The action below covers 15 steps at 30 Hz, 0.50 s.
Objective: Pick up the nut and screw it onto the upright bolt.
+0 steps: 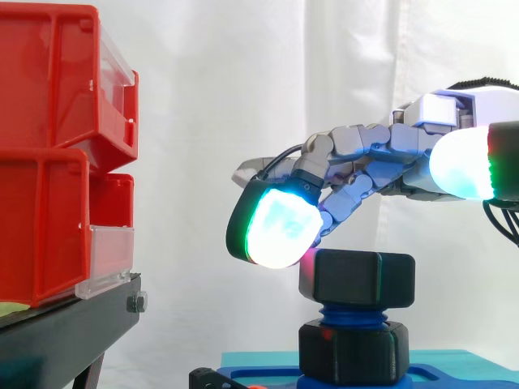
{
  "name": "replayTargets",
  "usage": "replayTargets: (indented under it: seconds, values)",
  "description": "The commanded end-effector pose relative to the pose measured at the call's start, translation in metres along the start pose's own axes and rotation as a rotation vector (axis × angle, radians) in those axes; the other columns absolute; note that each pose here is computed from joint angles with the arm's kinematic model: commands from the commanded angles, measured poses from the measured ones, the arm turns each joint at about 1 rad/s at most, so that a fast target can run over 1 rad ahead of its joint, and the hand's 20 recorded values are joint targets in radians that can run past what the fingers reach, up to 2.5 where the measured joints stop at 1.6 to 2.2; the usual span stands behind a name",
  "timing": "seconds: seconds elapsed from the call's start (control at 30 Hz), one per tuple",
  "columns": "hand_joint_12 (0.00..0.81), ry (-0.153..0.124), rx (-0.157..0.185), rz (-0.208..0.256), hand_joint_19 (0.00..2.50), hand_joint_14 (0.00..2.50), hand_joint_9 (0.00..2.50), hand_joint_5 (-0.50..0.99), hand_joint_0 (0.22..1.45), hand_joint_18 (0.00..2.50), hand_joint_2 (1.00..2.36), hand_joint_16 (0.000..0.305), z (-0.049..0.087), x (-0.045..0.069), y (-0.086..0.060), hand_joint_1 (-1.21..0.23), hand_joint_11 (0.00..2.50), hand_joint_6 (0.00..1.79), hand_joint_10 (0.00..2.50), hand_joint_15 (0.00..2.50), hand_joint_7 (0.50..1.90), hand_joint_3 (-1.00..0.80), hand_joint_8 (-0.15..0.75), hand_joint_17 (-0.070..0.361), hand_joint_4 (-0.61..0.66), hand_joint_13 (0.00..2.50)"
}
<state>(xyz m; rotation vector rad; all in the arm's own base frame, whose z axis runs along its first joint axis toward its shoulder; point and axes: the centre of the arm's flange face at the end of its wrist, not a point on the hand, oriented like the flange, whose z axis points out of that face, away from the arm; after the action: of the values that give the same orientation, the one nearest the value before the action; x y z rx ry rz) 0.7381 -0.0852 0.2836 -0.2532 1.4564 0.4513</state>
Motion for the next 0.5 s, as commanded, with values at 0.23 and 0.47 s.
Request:
replayTargets:
  seconds: [0.23, 0.47]
  values:
    - [0.255, 0.001, 0.005, -0.002, 0.0, 0.0, 0.8, 0.03, 0.53, 0.0, 1.0, 0.022, -0.005, -0.001, -0.006, -0.19, 0.0, 0.53, 0.0, 0.0, 1.49, -0.5, 0.236, 0.049, 0.15, 0.43]
    - [0.216, 0.002, 0.007, -0.007, 0.0, 0.0, 0.96, 0.04, 0.55, 0.15, 1.0, 0.015, -0.013, -0.002, -0.017, -0.2, 0.0, 0.57, 0.0, 0.0, 1.41, -0.5, 0.244, 0.033, 0.11, 0.58]
